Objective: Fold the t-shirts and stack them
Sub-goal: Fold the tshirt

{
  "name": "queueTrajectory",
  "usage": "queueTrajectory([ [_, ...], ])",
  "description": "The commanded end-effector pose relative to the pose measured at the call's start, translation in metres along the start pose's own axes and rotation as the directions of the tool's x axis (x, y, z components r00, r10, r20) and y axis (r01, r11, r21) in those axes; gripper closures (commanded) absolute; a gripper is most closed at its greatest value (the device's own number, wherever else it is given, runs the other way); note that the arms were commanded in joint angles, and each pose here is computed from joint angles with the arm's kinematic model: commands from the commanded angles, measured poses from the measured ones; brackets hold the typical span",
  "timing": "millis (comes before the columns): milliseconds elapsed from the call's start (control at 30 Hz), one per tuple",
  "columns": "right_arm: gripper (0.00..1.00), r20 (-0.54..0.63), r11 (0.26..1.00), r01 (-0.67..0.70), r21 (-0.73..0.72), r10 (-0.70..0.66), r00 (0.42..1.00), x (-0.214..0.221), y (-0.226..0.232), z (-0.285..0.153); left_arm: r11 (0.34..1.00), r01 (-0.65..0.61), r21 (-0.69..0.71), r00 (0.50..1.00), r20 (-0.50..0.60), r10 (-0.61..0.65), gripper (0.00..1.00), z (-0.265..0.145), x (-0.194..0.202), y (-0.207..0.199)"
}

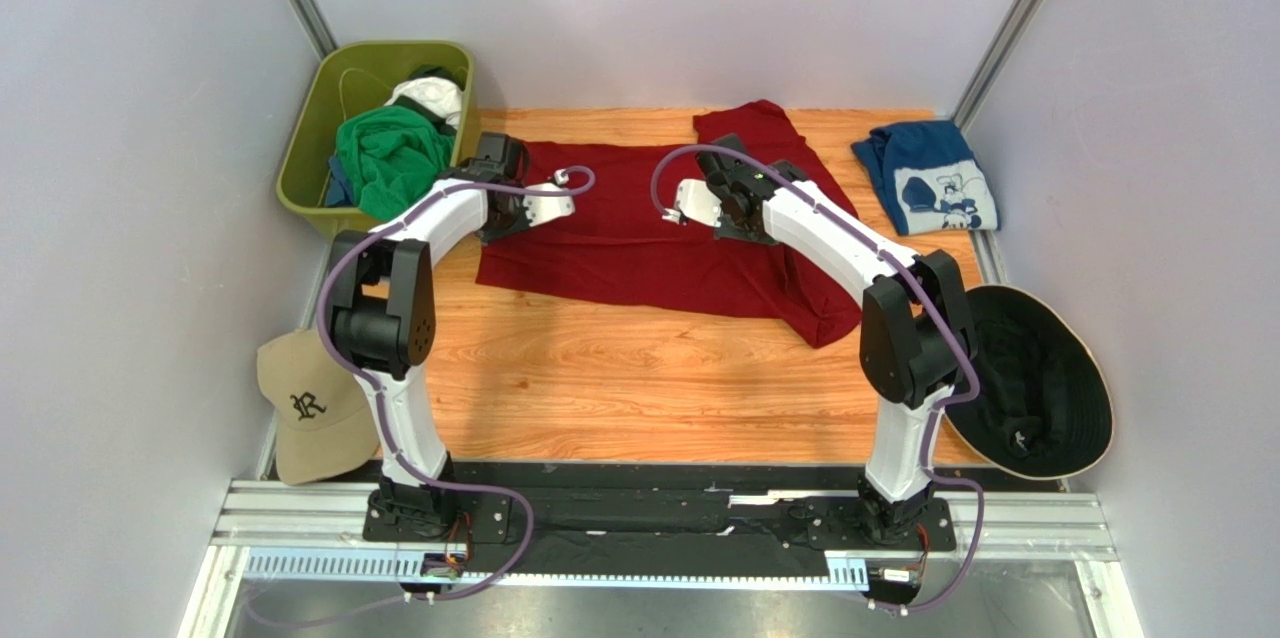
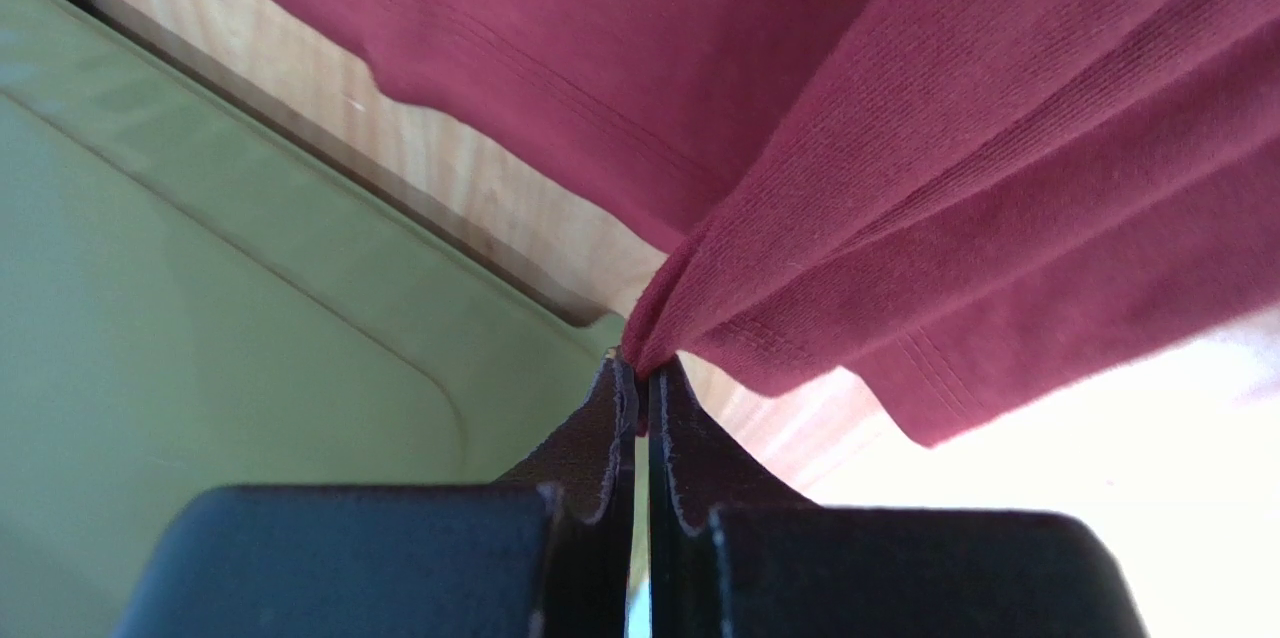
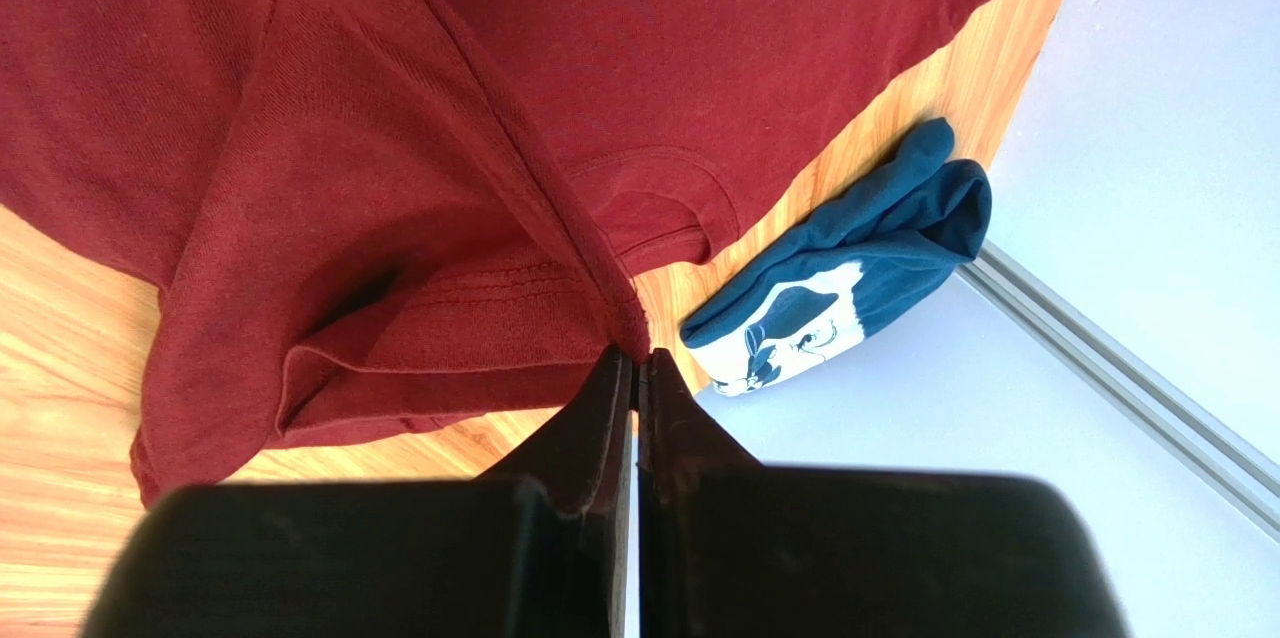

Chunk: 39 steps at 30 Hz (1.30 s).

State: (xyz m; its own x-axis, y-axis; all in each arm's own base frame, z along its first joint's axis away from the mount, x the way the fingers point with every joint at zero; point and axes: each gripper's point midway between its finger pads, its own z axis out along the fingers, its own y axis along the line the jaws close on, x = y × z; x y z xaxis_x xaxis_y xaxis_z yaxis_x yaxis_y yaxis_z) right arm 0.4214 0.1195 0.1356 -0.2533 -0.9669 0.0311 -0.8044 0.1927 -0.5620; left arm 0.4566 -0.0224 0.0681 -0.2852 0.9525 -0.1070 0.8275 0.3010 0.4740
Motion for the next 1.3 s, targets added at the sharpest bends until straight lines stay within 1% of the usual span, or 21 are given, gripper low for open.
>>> queueTrajectory([
  [0,1.00,-0.007,0.998,-0.009,0.064,0.010,1.000,0.001,-0.019,-0.004,0.996,0.009,-0.094,0.999,0.032,-0.006,1.00,-0.005,-0.016,0.030],
  [200,1.00,-0.018,0.997,-0.011,0.076,0.012,1.000,0.002,-0.023,-0.002,0.993,0.010,-0.119,0.999,0.034,-0.006,0.99,0.000,-0.022,0.037],
  [300,1.00,-0.022,0.996,-0.013,0.086,0.015,1.000,0.001,-0.026,-0.001,0.991,0.013,-0.133,0.999,0.032,-0.008,0.95,0.004,-0.023,0.039],
  [333,1.00,-0.024,0.996,-0.013,0.086,0.015,1.000,0.000,-0.026,0.000,0.991,0.011,-0.131,1.000,0.028,-0.007,0.89,0.005,-0.023,0.038],
  [400,1.00,-0.029,0.995,-0.010,0.095,0.013,0.999,0.000,-0.028,0.000,0.991,0.011,-0.131,1.000,0.028,-0.007,0.85,0.007,-0.023,0.037],
  [500,1.00,-0.038,0.995,-0.005,0.101,0.009,0.999,0.000,-0.030,0.003,0.991,0.007,-0.134,1.000,0.025,-0.003,0.72,0.008,-0.022,0.034],
  [533,1.00,-0.040,0.994,-0.003,0.107,0.007,0.999,-0.001,-0.031,0.005,0.991,0.005,-0.133,1.000,0.022,-0.002,0.63,0.009,-0.020,0.032],
  [567,1.00,-0.045,0.994,0.003,0.105,0.002,0.999,-0.002,-0.031,0.007,0.989,0.007,-0.145,1.000,0.027,-0.004,0.60,0.009,-0.021,0.034],
  [600,1.00,-0.051,0.994,0.004,0.110,0.002,0.999,-0.002,-0.032,0.008,0.988,0.010,-0.155,0.999,0.032,-0.005,0.53,0.007,-0.022,0.036],
  [633,1.00,-0.050,0.993,0.004,0.117,0.002,0.999,-0.003,-0.035,0.009,0.988,0.009,-0.153,1.000,0.028,-0.005,0.38,0.007,-0.020,0.033],
  [733,1.00,-0.062,0.992,0.010,0.128,-0.002,0.998,-0.006,-0.038,0.015,0.984,0.019,-0.175,0.999,0.034,-0.013,0.27,0.006,-0.019,0.035],
  [1000,1.00,-0.079,0.990,0.034,0.140,-0.023,0.997,-0.013,-0.043,0.028,0.983,0.036,-0.182,0.998,0.050,-0.027,0.25,-0.006,-0.015,0.024],
  [1267,1.00,-0.107,0.986,0.059,0.155,-0.042,0.993,-0.013,-0.046,0.036,0.985,0.033,-0.168,0.999,0.040,-0.027,0.25,-0.002,-0.007,0.006],
])
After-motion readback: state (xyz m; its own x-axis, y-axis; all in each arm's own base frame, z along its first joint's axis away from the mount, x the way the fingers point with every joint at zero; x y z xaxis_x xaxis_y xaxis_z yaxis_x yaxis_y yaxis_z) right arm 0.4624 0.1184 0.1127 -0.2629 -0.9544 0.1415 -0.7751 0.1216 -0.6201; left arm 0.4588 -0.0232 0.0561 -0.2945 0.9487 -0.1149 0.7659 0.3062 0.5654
